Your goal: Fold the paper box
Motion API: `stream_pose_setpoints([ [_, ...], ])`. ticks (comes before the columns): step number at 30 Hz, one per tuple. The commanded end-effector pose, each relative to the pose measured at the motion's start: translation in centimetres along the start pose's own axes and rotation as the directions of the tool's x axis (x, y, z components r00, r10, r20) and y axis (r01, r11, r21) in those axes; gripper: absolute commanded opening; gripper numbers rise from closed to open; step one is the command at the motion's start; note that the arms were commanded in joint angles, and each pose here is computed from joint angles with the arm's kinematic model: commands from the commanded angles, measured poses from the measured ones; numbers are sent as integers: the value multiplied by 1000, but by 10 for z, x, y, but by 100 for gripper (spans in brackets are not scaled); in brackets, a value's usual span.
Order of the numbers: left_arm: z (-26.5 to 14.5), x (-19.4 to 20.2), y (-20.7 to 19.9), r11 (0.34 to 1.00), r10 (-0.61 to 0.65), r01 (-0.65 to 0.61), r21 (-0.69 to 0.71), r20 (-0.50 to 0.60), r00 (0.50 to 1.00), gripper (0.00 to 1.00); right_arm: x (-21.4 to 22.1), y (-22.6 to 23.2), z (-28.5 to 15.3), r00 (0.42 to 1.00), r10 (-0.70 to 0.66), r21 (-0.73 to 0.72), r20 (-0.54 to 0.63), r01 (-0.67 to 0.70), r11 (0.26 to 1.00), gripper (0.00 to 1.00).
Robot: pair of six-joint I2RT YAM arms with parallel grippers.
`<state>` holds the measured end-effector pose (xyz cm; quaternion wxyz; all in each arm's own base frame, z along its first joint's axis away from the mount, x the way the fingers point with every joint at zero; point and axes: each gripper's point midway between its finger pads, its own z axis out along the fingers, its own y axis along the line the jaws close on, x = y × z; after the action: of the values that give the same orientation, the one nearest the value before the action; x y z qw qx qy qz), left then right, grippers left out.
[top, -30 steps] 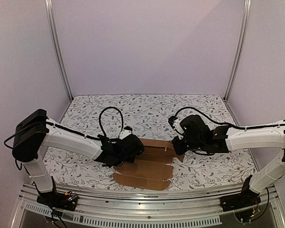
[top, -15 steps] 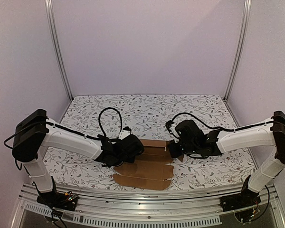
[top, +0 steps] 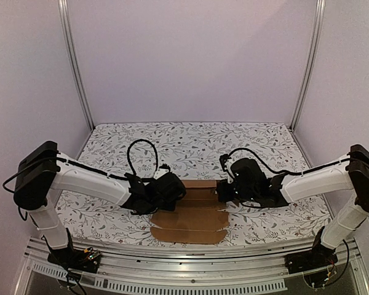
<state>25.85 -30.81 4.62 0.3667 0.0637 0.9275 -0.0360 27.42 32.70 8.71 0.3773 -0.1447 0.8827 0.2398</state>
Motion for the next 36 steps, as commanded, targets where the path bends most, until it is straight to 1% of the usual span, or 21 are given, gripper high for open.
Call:
stream_pose_setpoints([
  [1,-9,16,-25,992,16,-3,126,-103,995,0,-28,20,-10,987,109,-118,115,-95,988,0],
  [7,-16,14,-35,979,-1,24,202,-114,993,0,-46,34,-26,969,173,-217,176,-133,967,0],
  [14,-25,7,-37,966,-31,55,253,-96,995,0,-66,45,-52,961,156,-268,228,-92,959,0],
  [17,-28,1,-38,953,-62,87,291,-92,994,0,-70,48,-60,962,148,-283,230,-79,956,0],
  [20,-27,-3,-31,949,-90,112,293,-87,992,0,-74,54,-70,966,124,-295,225,-54,954,0],
  [24,-27,-13,-19,946,-128,141,293,-64,990,0,-78,60,-84,975,59,-289,213,5,957,0],
  [27,-25,-19,-12,945,-134,148,291,-64,989,0,-83,67,-98,975,15,-305,220,54,951,0],
  [28,-24,-20,-8,946,-137,150,288,-67,988,0,-84,75,-106,976,3,-340,217,73,938,0],
  [31,-24,-28,5,939,-176,186,290,-61,983,0,-86,87,-121,977,-33,-377,209,112,919,0],
  [36,-32,-46,27,917,-246,245,315,-38,968,0,-94,102,-151,963,-85,-431,255,192,882,0],
])
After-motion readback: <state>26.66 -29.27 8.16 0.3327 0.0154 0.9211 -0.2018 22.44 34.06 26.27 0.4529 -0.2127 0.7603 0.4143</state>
